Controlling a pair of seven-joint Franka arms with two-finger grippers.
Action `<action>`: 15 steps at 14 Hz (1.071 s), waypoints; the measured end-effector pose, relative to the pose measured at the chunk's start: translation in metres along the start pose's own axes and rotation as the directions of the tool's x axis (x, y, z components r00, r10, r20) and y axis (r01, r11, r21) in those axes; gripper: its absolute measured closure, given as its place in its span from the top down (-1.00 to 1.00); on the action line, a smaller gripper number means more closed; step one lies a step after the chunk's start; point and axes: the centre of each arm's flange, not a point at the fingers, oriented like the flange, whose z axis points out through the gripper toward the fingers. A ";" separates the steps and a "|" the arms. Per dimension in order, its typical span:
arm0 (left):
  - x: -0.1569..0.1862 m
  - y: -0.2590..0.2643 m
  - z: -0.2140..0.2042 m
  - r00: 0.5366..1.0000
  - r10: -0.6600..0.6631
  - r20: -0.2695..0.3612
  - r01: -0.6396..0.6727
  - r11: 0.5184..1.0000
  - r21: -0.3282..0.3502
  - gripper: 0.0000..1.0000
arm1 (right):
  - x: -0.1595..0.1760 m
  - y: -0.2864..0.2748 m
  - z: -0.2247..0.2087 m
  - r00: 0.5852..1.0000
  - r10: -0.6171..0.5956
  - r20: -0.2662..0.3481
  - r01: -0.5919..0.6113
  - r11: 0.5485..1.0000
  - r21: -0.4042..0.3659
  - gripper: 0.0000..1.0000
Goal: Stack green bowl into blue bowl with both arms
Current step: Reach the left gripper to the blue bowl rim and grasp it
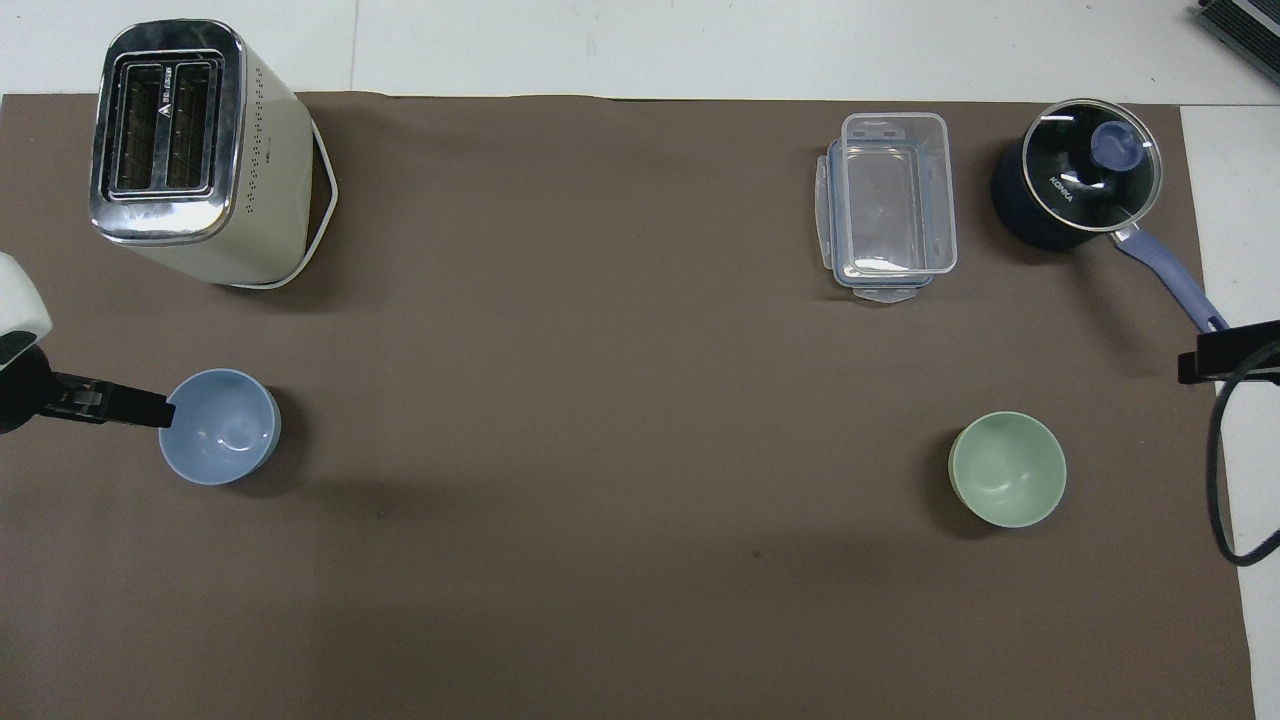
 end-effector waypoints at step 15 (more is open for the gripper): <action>-0.025 -0.080 0.115 0.998 0.025 -0.055 -0.027 0.999 -0.029 1.00 | 0.000 0.000 0.000 1.000 0.000 0.000 0.000 1.000 0.000 1.00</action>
